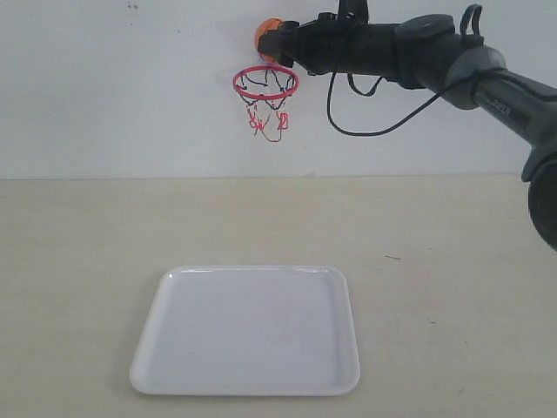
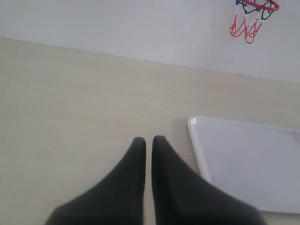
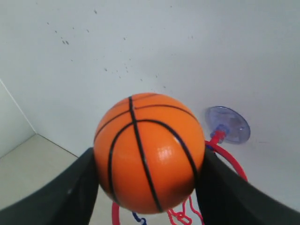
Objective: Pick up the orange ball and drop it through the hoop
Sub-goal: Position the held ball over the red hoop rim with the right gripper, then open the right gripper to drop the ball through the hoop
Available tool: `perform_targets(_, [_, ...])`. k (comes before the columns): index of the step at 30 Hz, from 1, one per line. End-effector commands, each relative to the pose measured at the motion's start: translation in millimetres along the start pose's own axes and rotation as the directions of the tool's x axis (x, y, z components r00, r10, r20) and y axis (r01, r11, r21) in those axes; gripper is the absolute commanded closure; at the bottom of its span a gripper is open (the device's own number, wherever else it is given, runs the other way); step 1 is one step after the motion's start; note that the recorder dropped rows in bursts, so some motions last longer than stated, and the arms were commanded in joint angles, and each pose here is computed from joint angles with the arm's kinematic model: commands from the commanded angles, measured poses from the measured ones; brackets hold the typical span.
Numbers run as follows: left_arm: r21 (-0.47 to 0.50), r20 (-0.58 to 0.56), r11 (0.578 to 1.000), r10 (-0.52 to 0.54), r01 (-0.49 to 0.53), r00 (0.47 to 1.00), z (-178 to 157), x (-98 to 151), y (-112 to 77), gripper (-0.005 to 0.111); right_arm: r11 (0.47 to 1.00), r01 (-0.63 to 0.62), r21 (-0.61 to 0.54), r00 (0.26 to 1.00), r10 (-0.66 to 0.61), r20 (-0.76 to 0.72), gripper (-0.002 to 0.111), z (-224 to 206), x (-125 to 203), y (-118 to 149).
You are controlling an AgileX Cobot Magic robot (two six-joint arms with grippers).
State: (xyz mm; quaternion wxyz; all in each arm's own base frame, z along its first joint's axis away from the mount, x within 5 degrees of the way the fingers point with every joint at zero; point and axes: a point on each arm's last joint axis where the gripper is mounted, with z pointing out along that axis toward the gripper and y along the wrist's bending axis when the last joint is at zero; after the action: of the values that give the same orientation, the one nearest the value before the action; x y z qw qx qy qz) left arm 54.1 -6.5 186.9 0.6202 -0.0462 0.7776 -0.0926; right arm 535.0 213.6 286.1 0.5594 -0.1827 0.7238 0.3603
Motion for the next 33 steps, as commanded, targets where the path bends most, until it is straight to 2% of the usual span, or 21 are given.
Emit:
perform_targets(1, [0.004, 0.002, 1.0, 0.0, 0.0, 1.0, 0, 1, -0.1, 0.103, 1.0, 0.005, 0.008, 1.0, -0.005, 0.001, 0.108, 2, 4, -3])
perform_targets(8, [0.004, 0.002, 1.0, 0.0, 0.0, 1.0, 0, 1, -0.1, 0.103, 0.999, 0.015, 0.035, 1.0, -0.015, 0.021, 0.108, 7, 4, 3])
perform_targets(10, [0.004, 0.002, 1.0, 0.0, 0.0, 1.0, 0, 1, -0.1, 0.103, 0.999, 0.031, 0.044, 0.999, -0.032, 0.023, 0.105, 9, 5, 6])
perform_targets(13, [0.004, 0.002, 1.0, 0.0, 0.0, 1.0, 0, 1, -0.1, 0.103, 0.997, 0.038, 0.061, 0.999, -0.039, 0.03, 0.085, 11, 5, 8])
perform_targets(14, [0.004, 0.002, 1.0, 0.0, 0.0, 1.0, 0, 1, -0.1, 0.103, 0.997, 0.014, 0.074, 0.999, -0.017, 0.041, 0.071, 11, 4, 7])
perform_targets(17, [0.004, 0.002, 1.0, 0.0, 0.0, 1.0, 0, 1, -0.1, 0.103, 0.992, -0.058, 0.115, 0.996, 0.049, 0.079, 0.038, 10, 2, 3])
perform_targets(19, [0.004, 0.002, 1.0, 0.0, 0.0, 1.0, 0, 1, -0.1, 0.103, 0.99, -0.07, 0.119, 0.994, 0.06, 0.087, 0.034, 10, 0, 3])
perform_targets(22, [0.004, 0.002, 1.0, 0.0, 0.0, 1.0, 0, 1, -0.1, 0.103, 0.993, -0.067, 0.098, 0.995, 0.059, 0.082, 0.039, 7, -4, 6])
perform_targets(27, [0.004, 0.002, 1.0, 0.0, 0.0, 1.0, 0, 1, -0.1, 0.103, 0.996, -0.059, 0.063, 0.996, 0.054, 0.07, 0.057, 4, -10, 11])
perform_targets(30, [0.004, 0.002, 1.0, 0.0, 0.0, 1.0, 0, 1, -0.1, 0.103, 0.998, -0.046, 0.05, 0.996, 0.042, 0.083, 0.074, -5, -24, 14])
perform_targets(33, [0.004, 0.002, 1.0, 0.0, 0.0, 1.0, 0, 1, -0.1, 0.103, 0.999, -0.039, 0.034, 0.995, 0.036, 0.092, 0.097, -21, -42, 10])
